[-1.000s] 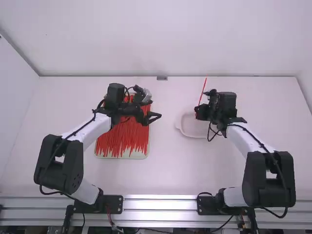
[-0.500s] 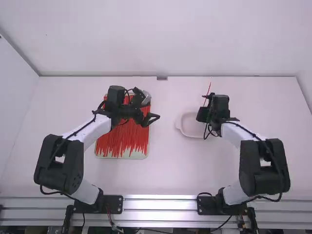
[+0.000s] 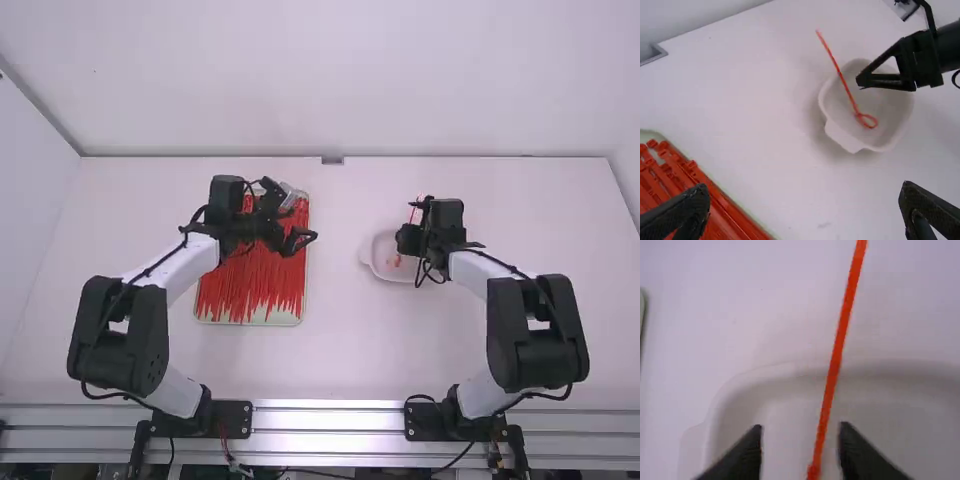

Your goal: Fasten the cable tie

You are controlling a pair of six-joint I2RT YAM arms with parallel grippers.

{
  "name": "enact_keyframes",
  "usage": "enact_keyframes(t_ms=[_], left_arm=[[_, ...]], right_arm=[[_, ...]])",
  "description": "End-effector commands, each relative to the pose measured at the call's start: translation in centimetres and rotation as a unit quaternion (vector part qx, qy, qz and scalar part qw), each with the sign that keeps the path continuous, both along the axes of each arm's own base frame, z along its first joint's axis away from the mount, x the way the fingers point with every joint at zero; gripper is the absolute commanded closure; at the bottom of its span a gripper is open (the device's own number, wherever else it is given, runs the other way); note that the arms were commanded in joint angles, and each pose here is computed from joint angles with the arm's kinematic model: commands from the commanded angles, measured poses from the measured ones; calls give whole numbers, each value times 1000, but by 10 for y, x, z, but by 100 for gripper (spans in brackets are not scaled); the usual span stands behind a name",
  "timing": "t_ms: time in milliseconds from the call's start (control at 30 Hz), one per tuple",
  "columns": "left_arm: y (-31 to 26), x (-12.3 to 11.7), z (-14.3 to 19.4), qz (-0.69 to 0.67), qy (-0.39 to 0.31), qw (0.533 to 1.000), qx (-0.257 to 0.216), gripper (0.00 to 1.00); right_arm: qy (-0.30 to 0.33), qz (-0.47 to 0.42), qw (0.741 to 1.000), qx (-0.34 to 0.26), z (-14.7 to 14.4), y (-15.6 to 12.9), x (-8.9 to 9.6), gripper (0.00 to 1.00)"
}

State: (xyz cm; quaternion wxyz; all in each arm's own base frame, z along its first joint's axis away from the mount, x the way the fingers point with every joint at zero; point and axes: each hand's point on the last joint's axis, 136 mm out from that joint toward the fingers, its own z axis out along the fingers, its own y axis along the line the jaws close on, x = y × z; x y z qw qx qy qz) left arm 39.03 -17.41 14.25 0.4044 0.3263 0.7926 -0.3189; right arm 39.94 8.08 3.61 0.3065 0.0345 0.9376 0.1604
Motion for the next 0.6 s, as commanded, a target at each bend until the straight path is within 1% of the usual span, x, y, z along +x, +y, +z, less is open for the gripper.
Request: enact_keyframes(t_ms=[0, 33, 67, 200, 333, 433, 467, 567], left_arm=[[-1, -3, -3, -4, 7, 1000, -4, 1], [-1, -3, -3, -4, 8, 1000, -4, 1], [-1, -4, -4, -3, 9, 1000, -3, 1], [5, -3, -4, 16, 33, 999, -10, 1], [13, 0, 4, 52, 46, 997, -14, 1], [11, -9, 18, 48, 41, 998, -16, 1], [11, -11, 20, 49, 41, 998, -16, 1], [13, -25, 35, 48, 44, 998, -16, 1]], right_arm=[[6, 2, 1000, -1, -4, 0, -3, 42], [6, 2, 1000, -1, -4, 0, -3, 34], [6, 2, 1000, -1, -3, 0, -3, 2], [6, 5, 1000, -1, 1, 1, -5, 2], [-6, 17, 1000, -8, 19, 2, -9, 2], [-19, 26, 999, -7, 43, 9, -18, 2], [-20, 26, 999, -7, 46, 9, -20, 2], [-30, 28, 999, -5, 68, 8, -31, 2]])
